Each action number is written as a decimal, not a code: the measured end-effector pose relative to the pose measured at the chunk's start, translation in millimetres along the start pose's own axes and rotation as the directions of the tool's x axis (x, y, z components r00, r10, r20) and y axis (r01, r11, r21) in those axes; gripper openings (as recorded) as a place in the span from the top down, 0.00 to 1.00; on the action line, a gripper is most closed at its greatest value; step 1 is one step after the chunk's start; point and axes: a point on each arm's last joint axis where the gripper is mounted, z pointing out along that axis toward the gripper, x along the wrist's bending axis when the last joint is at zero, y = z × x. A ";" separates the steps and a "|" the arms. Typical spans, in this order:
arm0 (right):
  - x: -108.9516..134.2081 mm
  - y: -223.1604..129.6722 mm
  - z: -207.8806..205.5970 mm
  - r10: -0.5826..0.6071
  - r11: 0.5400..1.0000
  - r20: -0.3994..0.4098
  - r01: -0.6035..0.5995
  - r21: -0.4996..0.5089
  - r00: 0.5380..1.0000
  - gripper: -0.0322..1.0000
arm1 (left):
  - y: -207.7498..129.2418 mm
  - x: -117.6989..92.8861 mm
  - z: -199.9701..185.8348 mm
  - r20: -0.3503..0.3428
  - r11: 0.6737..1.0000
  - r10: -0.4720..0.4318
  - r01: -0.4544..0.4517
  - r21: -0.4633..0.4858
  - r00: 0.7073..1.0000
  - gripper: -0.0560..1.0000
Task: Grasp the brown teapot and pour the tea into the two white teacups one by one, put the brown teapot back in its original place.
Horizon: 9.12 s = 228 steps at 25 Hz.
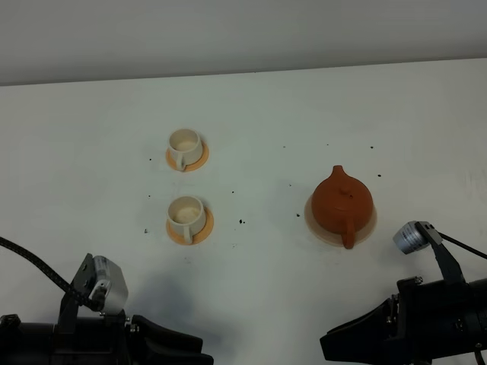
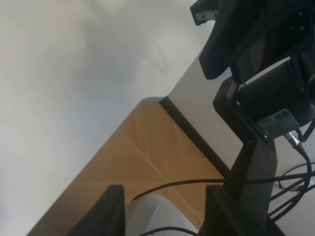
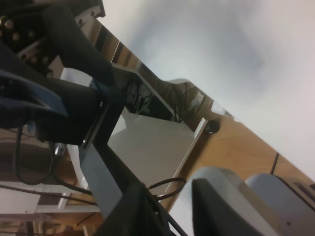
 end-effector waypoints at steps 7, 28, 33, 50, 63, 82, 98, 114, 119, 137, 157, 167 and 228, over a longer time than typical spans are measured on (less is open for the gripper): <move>0.0 0.0 0.0 0.000 1.000 0.000 0.000 0.000 1.000 0.74 | 0.0 0.0 0.0 0.000 1.000 0.000 0.000 0.000 1.000 0.58; 22.9 16.5 -28.0 -0.084 0.996 0.192 0.084 0.005 0.978 0.74 | 54.8 -36.7 -35.7 -0.133 0.994 0.108 -0.110 -0.012 0.985 0.58; 33.2 16.9 -47.6 -0.074 0.996 0.337 0.087 -0.024 0.939 0.74 | 51.5 -53.0 -71.8 -0.411 0.998 0.056 -0.048 0.030 0.910 0.58; 48.5 11.7 -70.8 -0.077 0.986 0.457 0.136 -0.098 0.886 0.74 | -27.1 -74.2 -145.8 -0.842 0.992 -0.104 -0.001 -0.123 0.529 0.58; 46.2 17.9 -73.3 -0.069 0.974 0.491 0.166 -0.156 0.868 0.74 | -52.1 -91.4 -155.7 -0.853 0.950 -0.154 -0.163 -0.267 0.499 0.58; 23.0 49.2 -67.1 0.018 0.956 0.565 0.152 -0.252 0.825 0.72 | -59.8 -97.2 -156.4 -0.872 0.914 -0.261 -0.184 -0.360 0.414 0.58; -31.5 166.9 -18.2 0.156 0.975 0.616 -0.221 0.030 0.772 0.67 | -59.8 -97.2 -156.4 -0.872 0.914 -0.261 -0.184 -0.360 0.414 0.58; -71.6 209.3 34.0 0.164 0.865 0.756 -0.461 0.198 0.633 0.66 | -59.8 -97.2 -156.4 -0.872 0.914 -0.261 -0.183 -0.361 0.414 0.58; -89.0 212.7 52.1 0.195 0.845 0.761 -0.500 0.189 0.618 0.66 | -59.8 -97.2 -156.4 -0.872 0.914 -0.261 -0.183 -0.361 0.414 0.58; -43.1 184.2 36.3 0.166 0.849 0.815 -0.501 0.168 0.555 0.66 | -59.8 -97.2 -156.4 -0.872 0.914 -0.261 -0.184 -0.361 0.414 0.58; -58.3 171.3 65.1 0.148 0.834 0.844 -0.524 0.173 0.515 0.66 | -59.8 -97.2 -156.4 -0.874 0.916 -0.257 -0.185 -0.357 0.413 0.58; -73.5 184.3 66.4 0.173 0.842 0.850 -0.523 0.135 0.498 0.58 | -59.8 -97.2 -156.4 -0.874 0.916 -0.257 -0.185 -0.357 0.413 0.58; -97.9 182.2 82.2 0.111 0.797 0.873 -0.567 0.208 0.476 0.66 | -59.8 -97.2 -156.4 -0.874 0.916 -0.256 -0.186 -0.356 0.413 0.58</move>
